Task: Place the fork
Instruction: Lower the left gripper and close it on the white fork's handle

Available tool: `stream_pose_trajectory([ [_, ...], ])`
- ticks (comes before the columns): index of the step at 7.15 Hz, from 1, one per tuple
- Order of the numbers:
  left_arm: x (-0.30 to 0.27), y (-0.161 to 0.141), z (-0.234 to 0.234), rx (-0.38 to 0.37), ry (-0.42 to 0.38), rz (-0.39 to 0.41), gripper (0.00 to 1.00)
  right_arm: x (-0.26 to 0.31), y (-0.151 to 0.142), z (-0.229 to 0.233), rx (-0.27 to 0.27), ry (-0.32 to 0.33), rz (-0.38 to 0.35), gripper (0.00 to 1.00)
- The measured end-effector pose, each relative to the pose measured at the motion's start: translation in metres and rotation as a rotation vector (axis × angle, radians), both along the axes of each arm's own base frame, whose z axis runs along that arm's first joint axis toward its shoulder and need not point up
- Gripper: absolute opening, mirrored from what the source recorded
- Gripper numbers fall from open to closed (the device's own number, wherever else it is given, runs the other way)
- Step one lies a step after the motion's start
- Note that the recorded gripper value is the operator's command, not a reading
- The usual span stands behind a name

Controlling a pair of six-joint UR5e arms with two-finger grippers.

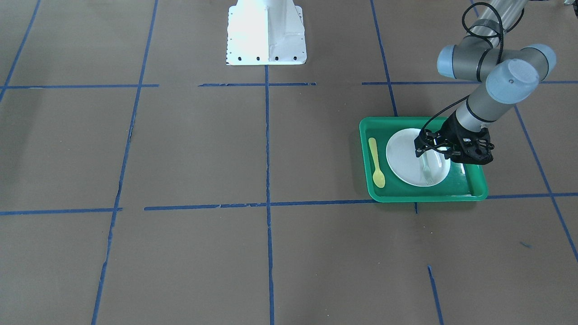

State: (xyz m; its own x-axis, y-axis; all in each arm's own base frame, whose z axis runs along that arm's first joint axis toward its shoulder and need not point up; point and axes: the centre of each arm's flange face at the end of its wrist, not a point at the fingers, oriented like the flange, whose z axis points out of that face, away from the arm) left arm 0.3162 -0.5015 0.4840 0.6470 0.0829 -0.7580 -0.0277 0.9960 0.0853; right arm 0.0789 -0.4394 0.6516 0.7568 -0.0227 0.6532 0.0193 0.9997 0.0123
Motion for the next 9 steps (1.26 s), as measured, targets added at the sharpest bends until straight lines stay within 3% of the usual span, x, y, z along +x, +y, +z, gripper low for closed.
stream_pose_trajectory([
  [3,0.008,-0.001,0.013,-0.021,-0.016,0.01,0.81,0.0,0.0,0.0,0.0,0.0,0.0,1.0],
  [9,0.023,0.002,0.017,-0.036,-0.019,0.032,0.66,0.0,0.0,0.0,0.0,0.0,0.0,1.0],
])
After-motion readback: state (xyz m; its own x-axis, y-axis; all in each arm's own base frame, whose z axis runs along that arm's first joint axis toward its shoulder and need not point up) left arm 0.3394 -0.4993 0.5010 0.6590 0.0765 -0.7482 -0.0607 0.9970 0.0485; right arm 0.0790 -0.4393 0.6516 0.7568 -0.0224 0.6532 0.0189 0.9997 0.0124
